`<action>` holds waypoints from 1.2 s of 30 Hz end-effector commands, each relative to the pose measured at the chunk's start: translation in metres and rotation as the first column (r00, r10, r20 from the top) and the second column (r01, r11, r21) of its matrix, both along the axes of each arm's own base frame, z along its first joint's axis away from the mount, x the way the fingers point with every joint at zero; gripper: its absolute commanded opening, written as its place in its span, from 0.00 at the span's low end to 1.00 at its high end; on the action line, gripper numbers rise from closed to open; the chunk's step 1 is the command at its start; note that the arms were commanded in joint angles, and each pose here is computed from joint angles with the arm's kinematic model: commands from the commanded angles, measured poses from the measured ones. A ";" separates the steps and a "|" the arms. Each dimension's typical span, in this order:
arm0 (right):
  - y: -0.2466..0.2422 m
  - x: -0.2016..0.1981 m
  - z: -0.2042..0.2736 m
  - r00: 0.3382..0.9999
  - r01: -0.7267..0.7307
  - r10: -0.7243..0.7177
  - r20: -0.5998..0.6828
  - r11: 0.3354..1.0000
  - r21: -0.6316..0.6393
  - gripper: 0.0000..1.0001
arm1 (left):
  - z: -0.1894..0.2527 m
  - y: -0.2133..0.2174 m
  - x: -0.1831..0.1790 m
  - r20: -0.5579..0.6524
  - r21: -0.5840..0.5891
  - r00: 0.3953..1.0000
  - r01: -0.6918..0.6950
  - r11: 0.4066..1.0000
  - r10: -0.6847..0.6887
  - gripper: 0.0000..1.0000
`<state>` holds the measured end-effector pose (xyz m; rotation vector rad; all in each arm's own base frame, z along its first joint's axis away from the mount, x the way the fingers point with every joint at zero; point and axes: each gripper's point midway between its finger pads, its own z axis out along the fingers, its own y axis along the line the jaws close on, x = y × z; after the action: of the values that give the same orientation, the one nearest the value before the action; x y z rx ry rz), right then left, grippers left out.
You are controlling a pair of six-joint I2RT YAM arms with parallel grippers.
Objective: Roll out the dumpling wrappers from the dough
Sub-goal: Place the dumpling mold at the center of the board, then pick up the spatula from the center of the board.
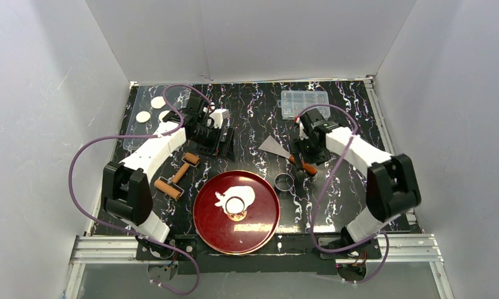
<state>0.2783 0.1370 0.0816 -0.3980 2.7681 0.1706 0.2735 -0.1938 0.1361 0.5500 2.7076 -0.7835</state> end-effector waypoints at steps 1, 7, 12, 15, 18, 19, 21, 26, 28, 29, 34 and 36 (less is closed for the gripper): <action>-0.021 0.010 -0.010 0.983 -0.176 0.166 -0.075 0.972 -0.155 0.86 | 0.019 0.005 -0.009 0.054 -0.019 0.998 0.019 1.000 -0.018 0.98; -0.006 0.023 -0.034 0.966 -0.216 0.196 -0.170 0.970 -0.113 0.82 | 0.020 0.008 -0.013 0.054 -0.015 0.998 0.022 1.000 -0.021 0.98; -0.016 0.021 -0.057 0.954 -0.227 0.183 -0.239 0.959 -0.171 0.74 | 0.020 0.010 -0.013 0.060 -0.009 0.998 0.018 1.000 -0.017 0.98; -0.017 0.019 -0.063 0.950 -0.223 0.175 -0.257 0.960 -0.171 0.65 | 0.019 0.010 -0.011 0.056 -0.010 0.998 0.015 1.000 -0.014 0.98; -0.016 0.013 -0.070 0.942 -0.225 0.172 -0.289 0.961 -0.162 0.58 | 0.020 0.009 -0.010 0.055 -0.015 0.998 0.018 1.000 -0.017 0.98; -0.015 0.011 -0.072 0.938 -0.224 0.170 -0.303 0.962 -0.154 0.50 | 0.020 0.009 -0.010 0.052 -0.016 0.999 0.017 1.000 -0.016 0.98; -0.014 0.008 -0.074 0.933 -0.220 0.164 -0.321 0.964 -0.148 0.27 | 0.020 0.008 -0.010 0.051 -0.018 0.999 0.019 1.000 -0.018 0.98; -0.007 0.011 -0.060 0.951 -0.197 0.162 -0.264 0.974 -0.112 0.01 | 0.021 0.007 -0.014 0.049 -0.032 0.998 0.033 0.999 -0.031 0.98; 0.001 0.007 -0.051 0.954 -0.194 0.175 -0.245 0.980 -0.054 0.01 | 0.020 0.004 -0.017 0.045 -0.052 0.998 0.048 0.997 -0.046 0.98; 0.005 0.007 -0.046 0.957 -0.189 0.178 -0.230 0.981 -0.030 0.01 | 0.023 0.002 -0.020 0.045 -0.076 0.997 0.062 0.995 -0.059 0.97; 0.021 -0.001 -0.009 0.973 -0.159 0.171 -0.153 0.984 0.086 0.01 | 0.042 -0.007 -0.045 0.141 -0.179 0.963 0.254 0.951 -0.231 0.95; 0.027 -0.006 0.007 0.979 -0.137 0.155 -0.134 0.981 0.136 0.01 | 0.047 0.004 -0.053 0.282 -0.105 0.891 0.398 0.911 -0.356 0.95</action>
<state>0.2736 0.1403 0.0430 -0.6595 2.9697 0.2238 0.2460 -0.1957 0.1495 0.7333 2.5944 -0.9280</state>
